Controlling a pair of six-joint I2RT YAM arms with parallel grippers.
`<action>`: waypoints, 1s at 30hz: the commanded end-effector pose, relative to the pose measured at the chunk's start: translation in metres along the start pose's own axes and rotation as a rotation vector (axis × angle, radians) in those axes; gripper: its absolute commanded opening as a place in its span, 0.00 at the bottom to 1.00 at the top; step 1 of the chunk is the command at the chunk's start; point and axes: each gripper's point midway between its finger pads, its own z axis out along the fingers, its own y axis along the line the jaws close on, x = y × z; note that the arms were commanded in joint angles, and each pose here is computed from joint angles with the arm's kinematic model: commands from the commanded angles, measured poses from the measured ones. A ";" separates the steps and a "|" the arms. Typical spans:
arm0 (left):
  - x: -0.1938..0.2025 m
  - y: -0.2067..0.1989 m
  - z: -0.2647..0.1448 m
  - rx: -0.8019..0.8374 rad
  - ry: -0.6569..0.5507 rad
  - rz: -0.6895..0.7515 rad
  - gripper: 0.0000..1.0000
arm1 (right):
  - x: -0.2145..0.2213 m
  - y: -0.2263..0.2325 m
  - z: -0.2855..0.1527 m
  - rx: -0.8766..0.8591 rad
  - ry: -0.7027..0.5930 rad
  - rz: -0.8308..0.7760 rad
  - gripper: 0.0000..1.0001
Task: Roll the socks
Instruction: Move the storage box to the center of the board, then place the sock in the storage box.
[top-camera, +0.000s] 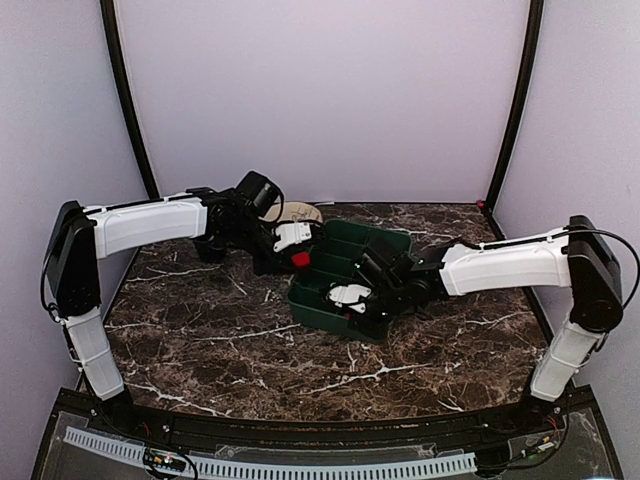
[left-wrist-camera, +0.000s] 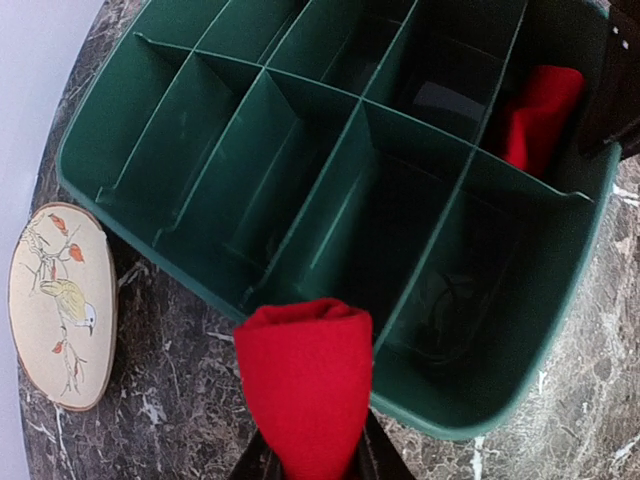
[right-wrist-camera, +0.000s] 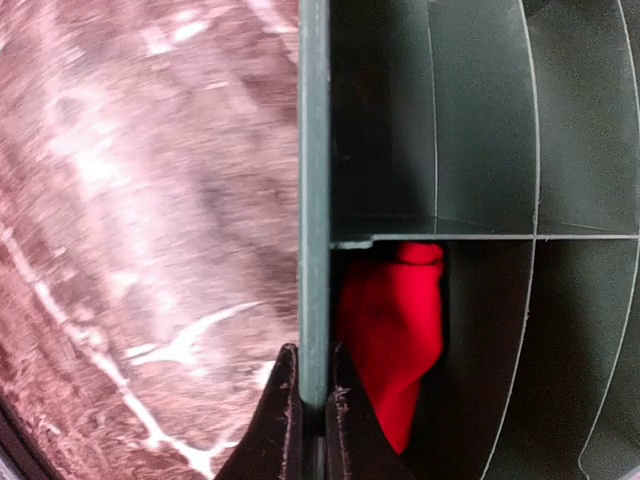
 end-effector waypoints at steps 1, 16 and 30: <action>-0.014 -0.015 -0.037 0.065 -0.063 0.015 0.22 | 0.008 0.029 -0.007 -0.009 -0.012 -0.085 0.00; -0.027 -0.110 -0.040 0.315 -0.067 0.084 0.26 | 0.008 0.047 -0.022 0.057 -0.072 -0.195 0.00; -0.031 -0.122 -0.019 0.352 -0.039 0.106 0.25 | 0.005 0.062 -0.025 0.045 -0.097 -0.231 0.00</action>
